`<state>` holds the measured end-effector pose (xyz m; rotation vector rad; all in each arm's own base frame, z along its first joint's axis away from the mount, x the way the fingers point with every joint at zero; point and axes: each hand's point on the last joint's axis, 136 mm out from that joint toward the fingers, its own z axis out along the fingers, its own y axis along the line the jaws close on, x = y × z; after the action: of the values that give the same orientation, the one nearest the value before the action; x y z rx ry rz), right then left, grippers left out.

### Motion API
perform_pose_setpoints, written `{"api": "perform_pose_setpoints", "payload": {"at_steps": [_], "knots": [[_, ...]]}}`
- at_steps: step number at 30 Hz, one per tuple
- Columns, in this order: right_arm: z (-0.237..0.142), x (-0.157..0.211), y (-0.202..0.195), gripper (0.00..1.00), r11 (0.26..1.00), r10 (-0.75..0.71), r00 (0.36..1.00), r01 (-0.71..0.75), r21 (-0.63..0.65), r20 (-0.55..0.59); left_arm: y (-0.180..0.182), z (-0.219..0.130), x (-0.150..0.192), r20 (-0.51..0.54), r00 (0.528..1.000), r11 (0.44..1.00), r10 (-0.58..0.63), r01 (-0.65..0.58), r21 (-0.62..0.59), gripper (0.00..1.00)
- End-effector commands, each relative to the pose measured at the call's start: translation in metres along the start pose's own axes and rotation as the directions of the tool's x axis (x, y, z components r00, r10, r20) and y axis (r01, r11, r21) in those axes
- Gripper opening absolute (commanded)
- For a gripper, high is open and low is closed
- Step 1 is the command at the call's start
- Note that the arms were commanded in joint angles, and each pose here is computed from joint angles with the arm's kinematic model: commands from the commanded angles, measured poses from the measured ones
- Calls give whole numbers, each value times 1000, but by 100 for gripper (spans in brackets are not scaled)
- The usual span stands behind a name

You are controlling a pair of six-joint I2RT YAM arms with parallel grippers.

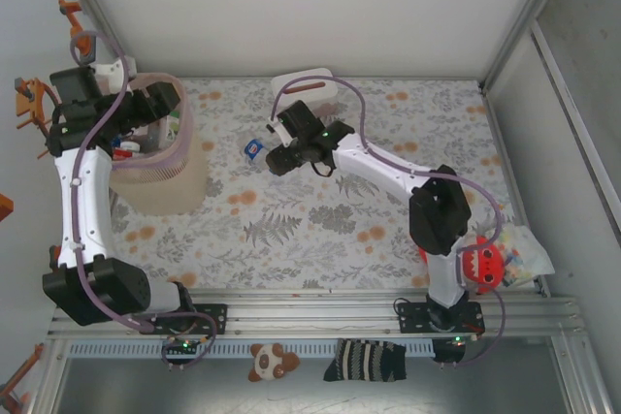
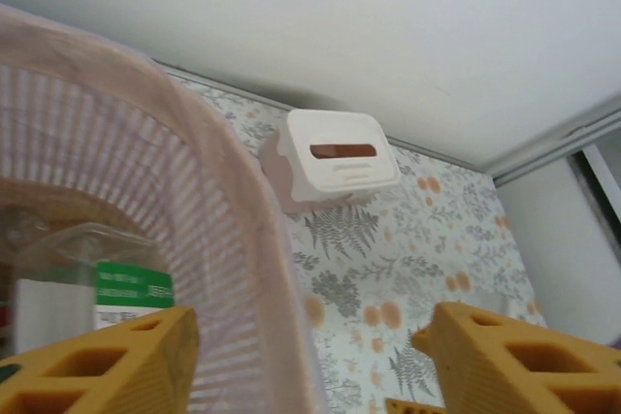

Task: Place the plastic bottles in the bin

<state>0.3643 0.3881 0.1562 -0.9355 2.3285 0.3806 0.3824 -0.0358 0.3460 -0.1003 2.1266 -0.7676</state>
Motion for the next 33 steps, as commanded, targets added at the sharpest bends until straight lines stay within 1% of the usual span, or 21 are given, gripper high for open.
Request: {"api": "perform_pose_setpoints", "payload": {"at_steps": [1,5,8,15,20,22,27,30,33], "knots": [[5,-21,-2,73,1000,-24,999,25,-4,48,-12,4,11,-26,1000,1000,8,-8,28,68],[30,-15,-4,73,999,-39,999,39,-1,16,-19,11,19,-56,998,999,15,-13,43,69],[48,-12,-3,72,999,-41,999,41,-22,-5,-28,10,19,-54,998,998,30,-27,54,69],[93,11,-4,70,999,-46,996,43,-32,-82,-48,-3,16,-27,998,996,59,-57,74,69],[116,23,-7,66,998,-58,991,55,-27,-122,-57,-11,15,-12,998,994,66,-64,87,69],[124,27,-8,63,998,-59,989,56,-26,-134,-59,-14,16,-6,998,994,68,-67,88,69],[133,37,-8,47,998,-57,986,52,-31,-159,-63,-17,18,-1,997,993,71,-71,94,69],[129,38,-7,38,998,-57,985,52,-35,-161,-65,-17,18,0,997,993,72,-72,91,67],[120,35,-9,33,998,-54,987,50,-27,-149,-71,-15,20,9,995,991,100,-101,90,65]]}}
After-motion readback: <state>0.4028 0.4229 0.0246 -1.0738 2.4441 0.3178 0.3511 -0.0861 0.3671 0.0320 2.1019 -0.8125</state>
